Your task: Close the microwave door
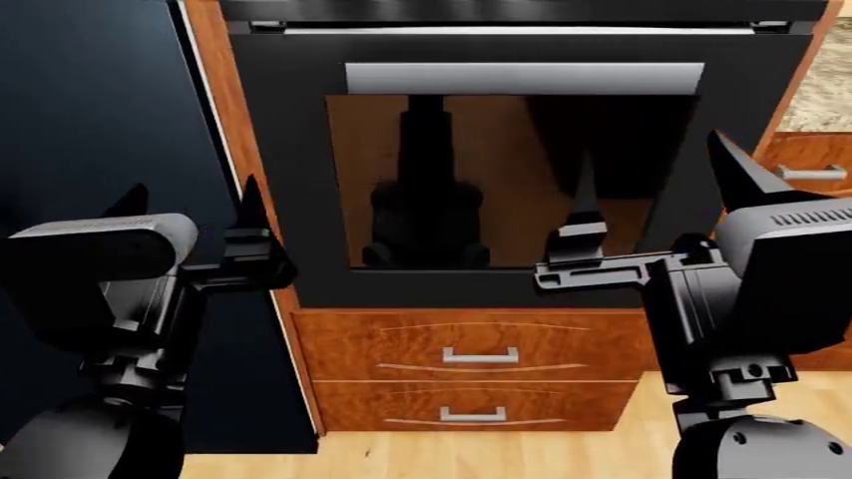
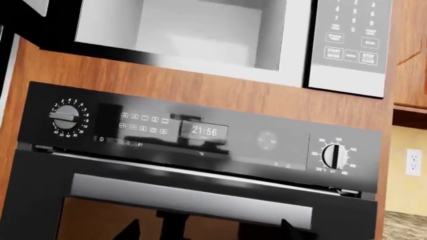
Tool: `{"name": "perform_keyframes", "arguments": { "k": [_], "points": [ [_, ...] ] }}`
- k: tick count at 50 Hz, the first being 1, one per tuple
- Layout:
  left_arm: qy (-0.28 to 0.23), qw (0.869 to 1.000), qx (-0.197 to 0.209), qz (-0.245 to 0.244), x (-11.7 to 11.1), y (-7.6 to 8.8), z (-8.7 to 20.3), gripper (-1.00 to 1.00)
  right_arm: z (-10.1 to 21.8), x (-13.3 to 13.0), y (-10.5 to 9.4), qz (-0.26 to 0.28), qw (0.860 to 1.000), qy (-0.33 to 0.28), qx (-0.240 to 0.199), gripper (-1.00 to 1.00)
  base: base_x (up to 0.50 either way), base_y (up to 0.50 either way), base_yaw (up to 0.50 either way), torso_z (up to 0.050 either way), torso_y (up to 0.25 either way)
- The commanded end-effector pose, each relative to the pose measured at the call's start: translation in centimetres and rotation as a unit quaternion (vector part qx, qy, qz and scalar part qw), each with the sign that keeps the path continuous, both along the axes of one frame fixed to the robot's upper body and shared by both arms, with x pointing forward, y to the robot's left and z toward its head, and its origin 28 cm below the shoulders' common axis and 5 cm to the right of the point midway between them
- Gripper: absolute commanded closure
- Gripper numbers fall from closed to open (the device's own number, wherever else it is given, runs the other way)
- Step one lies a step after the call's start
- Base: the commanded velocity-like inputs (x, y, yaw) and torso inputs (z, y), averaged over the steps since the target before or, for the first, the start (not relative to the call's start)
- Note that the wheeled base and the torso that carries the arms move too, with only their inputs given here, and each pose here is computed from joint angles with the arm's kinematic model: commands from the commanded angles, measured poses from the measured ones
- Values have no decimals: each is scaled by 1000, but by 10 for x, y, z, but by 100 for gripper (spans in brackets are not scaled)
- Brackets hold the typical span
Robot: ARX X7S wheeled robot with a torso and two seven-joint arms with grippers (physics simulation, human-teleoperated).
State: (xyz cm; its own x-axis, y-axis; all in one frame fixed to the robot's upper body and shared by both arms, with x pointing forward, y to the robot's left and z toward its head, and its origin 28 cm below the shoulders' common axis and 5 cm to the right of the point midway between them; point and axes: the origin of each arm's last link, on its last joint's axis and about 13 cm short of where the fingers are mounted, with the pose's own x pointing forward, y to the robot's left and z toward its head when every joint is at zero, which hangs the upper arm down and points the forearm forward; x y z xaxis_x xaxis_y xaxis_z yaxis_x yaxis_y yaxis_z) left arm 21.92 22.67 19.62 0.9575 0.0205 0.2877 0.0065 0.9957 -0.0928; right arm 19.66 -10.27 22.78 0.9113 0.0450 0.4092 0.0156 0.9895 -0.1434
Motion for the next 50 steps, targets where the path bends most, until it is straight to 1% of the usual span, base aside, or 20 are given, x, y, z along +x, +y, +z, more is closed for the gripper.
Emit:
{"name": "perform_keyframes", "arguments": {
  "k": [1,50],
  "points": [
    [-1,1000,0,-2,0,0,1,-100,2,-1,-1,-1,1000,-3,-1,-100,0,500,0,0,0],
    [2,1000,2,-4,0,-1,2,-100,6,0,-3,-6,1000,-11,1,-100,0,500,0,0,0]
  ]
}}
